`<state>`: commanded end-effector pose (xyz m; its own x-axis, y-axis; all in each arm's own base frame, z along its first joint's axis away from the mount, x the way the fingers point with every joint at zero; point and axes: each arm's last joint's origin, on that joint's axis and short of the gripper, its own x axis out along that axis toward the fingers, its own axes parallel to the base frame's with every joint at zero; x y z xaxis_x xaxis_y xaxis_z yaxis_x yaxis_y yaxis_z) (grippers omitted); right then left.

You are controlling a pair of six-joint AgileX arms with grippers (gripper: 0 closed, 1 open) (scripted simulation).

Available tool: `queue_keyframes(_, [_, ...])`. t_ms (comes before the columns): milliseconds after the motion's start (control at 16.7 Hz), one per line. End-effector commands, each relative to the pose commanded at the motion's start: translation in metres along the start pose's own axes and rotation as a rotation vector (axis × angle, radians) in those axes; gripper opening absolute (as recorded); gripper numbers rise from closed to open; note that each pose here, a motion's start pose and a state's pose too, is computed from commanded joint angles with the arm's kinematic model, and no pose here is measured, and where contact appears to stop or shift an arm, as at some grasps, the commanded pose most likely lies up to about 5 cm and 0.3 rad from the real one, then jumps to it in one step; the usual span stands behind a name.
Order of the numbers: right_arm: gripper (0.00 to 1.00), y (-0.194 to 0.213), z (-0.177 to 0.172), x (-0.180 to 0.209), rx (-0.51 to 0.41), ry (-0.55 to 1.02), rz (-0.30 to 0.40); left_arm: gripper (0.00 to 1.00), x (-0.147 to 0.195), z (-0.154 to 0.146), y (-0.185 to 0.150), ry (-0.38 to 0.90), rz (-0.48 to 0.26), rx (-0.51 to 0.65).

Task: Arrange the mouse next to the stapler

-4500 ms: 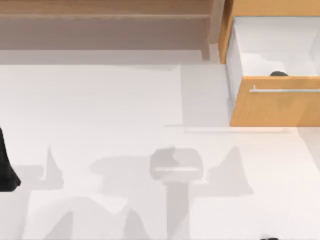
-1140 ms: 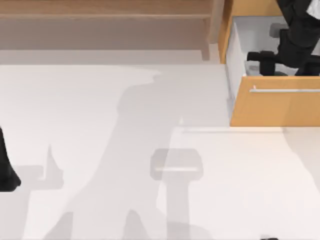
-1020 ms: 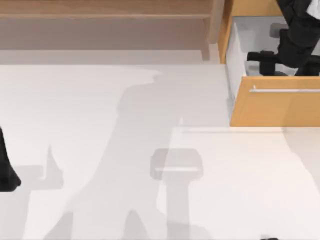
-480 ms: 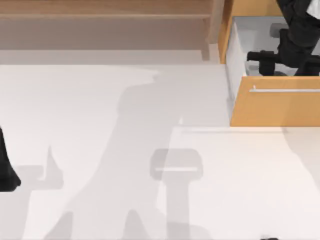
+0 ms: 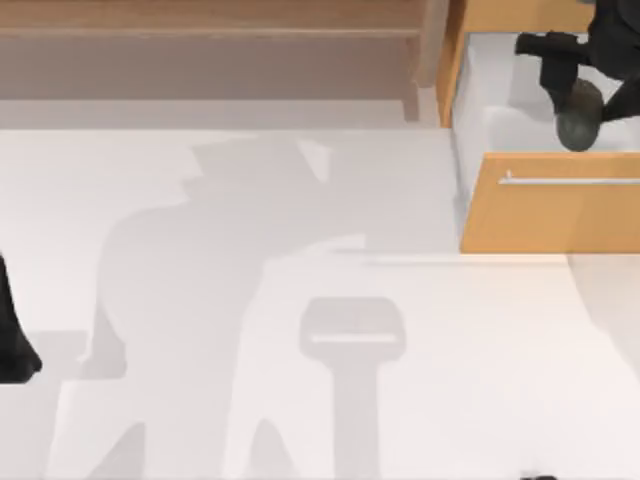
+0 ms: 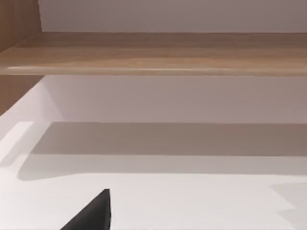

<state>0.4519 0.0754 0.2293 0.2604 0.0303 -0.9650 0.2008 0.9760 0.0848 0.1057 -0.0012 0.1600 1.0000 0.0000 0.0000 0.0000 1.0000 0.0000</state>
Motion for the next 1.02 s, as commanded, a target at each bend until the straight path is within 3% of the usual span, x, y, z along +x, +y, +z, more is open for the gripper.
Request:
queue_keyframes(240, [0.0,0.009,-0.031,-0.078,0.023,-0.134,0.053,1.0,0.0,0.0,0.0,0.0,0.0,0.0])
queue_keyframes(480, [0.0,0.008,-0.088,-0.12,0.036,-0.142,0.051,1.0,0.0,0.0,0.0,0.0,0.0,0.0])
queue_keyframes(720, [0.0,-0.007,-0.151,-0.127,0.021,-0.082,0.028,1.0,0.0,0.0,0.0,0.0,0.0,0.0])
queue_keyframes(1020, [0.0,-0.034,-0.226,-0.095,-0.049,0.068,-0.006,1.0,0.0,0.0,0.0,0.0,0.0,0.0])
